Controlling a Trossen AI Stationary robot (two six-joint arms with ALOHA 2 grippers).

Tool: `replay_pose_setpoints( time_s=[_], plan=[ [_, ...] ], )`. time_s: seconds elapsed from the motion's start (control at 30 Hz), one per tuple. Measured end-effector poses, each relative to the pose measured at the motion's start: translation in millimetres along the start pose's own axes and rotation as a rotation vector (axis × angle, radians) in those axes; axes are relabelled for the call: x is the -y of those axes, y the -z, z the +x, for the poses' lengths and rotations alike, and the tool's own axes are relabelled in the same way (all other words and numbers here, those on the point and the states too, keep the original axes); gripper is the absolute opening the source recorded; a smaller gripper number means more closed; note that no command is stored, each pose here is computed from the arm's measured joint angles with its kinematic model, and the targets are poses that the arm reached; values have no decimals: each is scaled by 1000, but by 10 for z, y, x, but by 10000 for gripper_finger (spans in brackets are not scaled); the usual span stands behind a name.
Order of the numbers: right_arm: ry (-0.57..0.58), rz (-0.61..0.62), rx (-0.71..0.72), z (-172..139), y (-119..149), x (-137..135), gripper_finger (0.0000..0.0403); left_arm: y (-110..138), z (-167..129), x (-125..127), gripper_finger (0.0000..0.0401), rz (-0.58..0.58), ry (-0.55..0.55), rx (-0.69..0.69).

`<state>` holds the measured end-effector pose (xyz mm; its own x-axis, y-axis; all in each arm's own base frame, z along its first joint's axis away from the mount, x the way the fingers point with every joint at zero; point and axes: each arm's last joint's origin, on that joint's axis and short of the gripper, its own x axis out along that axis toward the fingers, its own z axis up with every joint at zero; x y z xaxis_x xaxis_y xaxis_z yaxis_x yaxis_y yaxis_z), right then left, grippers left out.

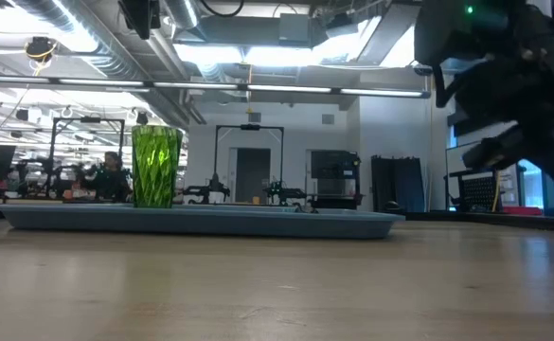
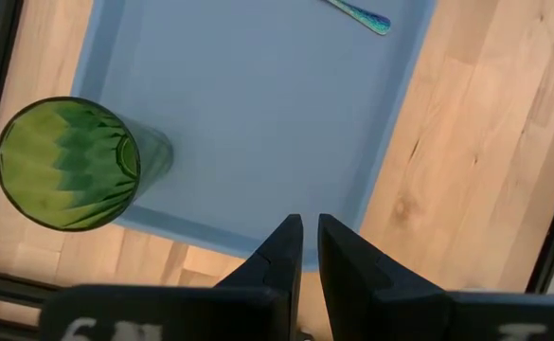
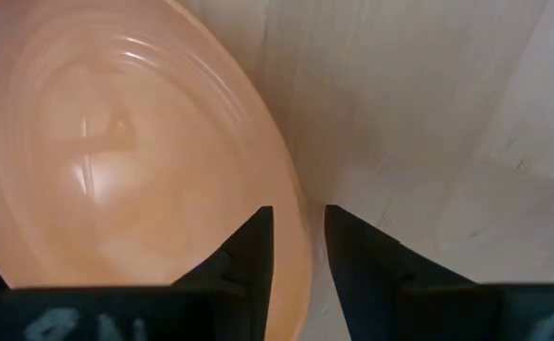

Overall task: Pick and place plate/cup/fork/spoon on tray
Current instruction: Put the orange plate on the blue tray to the left of the blue fork

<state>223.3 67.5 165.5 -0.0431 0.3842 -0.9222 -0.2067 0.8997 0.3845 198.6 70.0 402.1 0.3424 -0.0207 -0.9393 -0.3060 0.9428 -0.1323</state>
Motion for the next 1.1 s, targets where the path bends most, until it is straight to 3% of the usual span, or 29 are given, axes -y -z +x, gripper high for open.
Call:
replay_pose_setpoints(
  time_s=[0.63, 1.1],
  plan=[
    [-7, -37, 97, 108, -31, 43, 103, -4, 0, 0, 30, -25, 0, 4],
    [-65, -46, 23, 346, -96, 82, 87, -4, 1, 0, 30, -24, 0, 4]
  ],
)
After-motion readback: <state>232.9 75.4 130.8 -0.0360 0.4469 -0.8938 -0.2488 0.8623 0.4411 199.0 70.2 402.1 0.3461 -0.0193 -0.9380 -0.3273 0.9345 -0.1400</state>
